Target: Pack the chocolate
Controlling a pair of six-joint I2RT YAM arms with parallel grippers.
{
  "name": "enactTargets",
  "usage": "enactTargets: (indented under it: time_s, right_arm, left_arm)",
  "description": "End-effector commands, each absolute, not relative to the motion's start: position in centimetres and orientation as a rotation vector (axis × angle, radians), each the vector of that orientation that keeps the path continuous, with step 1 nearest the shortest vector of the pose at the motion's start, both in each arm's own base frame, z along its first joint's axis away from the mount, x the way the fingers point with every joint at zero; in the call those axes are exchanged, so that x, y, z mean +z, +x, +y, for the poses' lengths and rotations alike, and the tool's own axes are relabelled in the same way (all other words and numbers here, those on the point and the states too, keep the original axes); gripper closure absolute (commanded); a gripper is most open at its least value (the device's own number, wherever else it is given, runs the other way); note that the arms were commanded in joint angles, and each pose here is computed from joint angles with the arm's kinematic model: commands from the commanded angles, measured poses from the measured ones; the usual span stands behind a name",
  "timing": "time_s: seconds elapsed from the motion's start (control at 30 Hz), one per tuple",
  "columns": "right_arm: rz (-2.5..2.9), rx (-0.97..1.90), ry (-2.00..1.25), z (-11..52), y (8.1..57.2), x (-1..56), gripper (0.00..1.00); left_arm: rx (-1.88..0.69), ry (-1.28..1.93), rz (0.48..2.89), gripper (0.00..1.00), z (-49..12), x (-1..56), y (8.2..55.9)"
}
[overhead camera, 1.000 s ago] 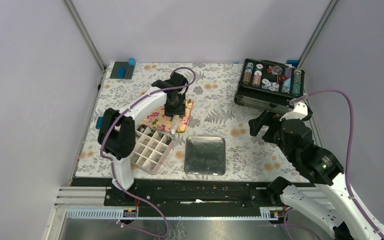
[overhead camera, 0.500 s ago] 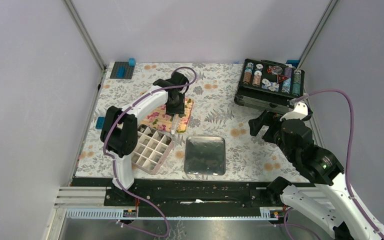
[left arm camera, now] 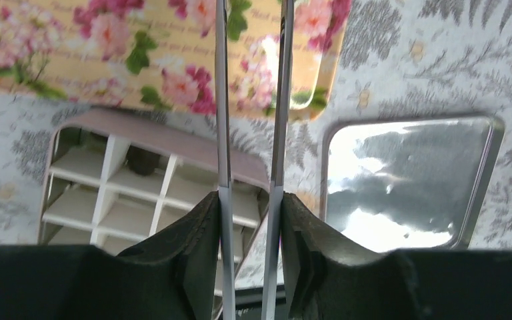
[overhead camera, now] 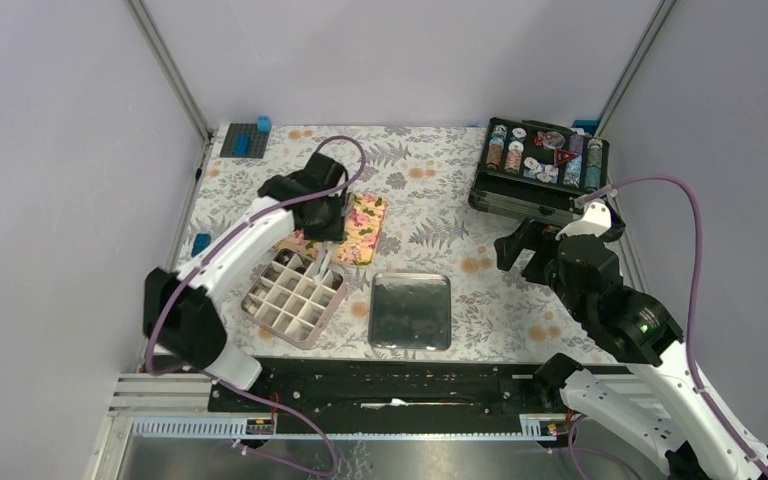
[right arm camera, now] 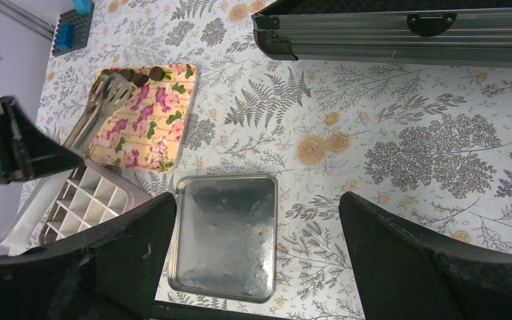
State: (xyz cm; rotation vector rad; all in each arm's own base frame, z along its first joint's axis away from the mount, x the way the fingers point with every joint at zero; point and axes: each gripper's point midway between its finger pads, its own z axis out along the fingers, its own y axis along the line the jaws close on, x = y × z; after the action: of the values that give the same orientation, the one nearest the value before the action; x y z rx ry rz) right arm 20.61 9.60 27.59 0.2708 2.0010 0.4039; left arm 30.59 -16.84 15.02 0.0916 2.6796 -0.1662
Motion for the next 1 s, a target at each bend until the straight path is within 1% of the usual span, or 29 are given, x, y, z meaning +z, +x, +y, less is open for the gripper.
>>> enactTargets:
  time_s: [0.0, 0.2, 0.37, 0.57, 0.7, 0.97]
  right_arm:
    - [1.974, 0.422, 0.294, 10.1, 21.4, 28.2, 0.01]
    - [1.966, 0.404, 0.287, 9.9, 21.6, 28.3, 0.01]
    - [1.978, 0.428, 0.274, 10.6, 21.8, 27.9, 0.01]
    - [1.972, 0.440, 0.265, 10.9, 22.0, 28.0, 0.01]
    - [1.974, 0.448, 0.260, 11.0, 21.9, 27.9, 0.01]
    - [1.967, 0.439, 0.270, 10.3, 21.4, 27.9, 0.01]
  left_arm:
    - [-0.102, 0.100, 2.657, 0.81, -13.8, 16.5, 27.4]
    - [-0.052, 0.016, 2.700, 0.81, -10.8, 17.0, 22.4]
    - [-0.062, -0.105, 2.689, 0.80, -9.4, 18.7, 19.7]
    - [0.039, -0.218, 2.724, 0.79, -7.1, 18.5, 17.0]
    - [0.130, -0.263, 2.722, 0.78, -5.8, 17.8, 16.5]
    - [0.175, -0.352, 2.711, 0.78, -5.3, 17.5, 16.5]
